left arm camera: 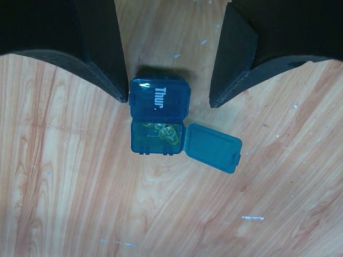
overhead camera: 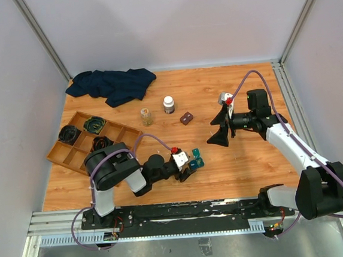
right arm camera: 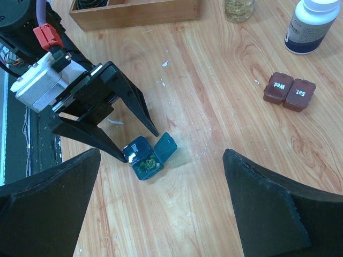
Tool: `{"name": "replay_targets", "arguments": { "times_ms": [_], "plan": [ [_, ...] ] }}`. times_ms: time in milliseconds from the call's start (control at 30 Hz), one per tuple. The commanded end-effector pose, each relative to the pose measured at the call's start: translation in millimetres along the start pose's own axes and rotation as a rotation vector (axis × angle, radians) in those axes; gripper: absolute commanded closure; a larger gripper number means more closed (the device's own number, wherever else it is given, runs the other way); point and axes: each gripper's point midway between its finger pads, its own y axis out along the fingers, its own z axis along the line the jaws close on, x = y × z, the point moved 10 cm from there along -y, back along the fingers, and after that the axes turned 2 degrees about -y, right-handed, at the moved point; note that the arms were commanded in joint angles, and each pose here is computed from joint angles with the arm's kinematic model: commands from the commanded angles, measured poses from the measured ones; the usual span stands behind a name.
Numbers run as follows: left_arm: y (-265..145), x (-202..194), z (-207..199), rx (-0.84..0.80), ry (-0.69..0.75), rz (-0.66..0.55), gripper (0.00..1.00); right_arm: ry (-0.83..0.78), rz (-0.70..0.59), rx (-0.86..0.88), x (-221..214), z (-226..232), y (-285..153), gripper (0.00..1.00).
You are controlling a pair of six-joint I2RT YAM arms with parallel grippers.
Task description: Sort the pills into containers
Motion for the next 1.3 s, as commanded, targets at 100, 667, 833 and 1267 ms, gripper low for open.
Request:
{"name": "replay_targets", "arguments": {
  "times_ms": [100, 667, 833, 1267],
  "plan": [
    [9, 4, 0, 0.023, -0.006, -0.040, 0.39, -0.010, 0.001, -0.005, 9, 1, 0, 0.01],
    [14, 0, -2, -0.012, -0.020, -0.023, 0.49, 0.004, 0.021, -0.005, 5, 0, 4, 0.01],
    [14, 0, -3, -0.016, -0.020, -0.017, 0.57, 0.016, 0.030, -0.008, 4, -1, 6, 0.01],
    [13, 0, -4, -0.036, -0.005, -0.013, 0.90, 0.304, 0.204, -0.123, -24, -25, 32, 0.25]
  ]
}}
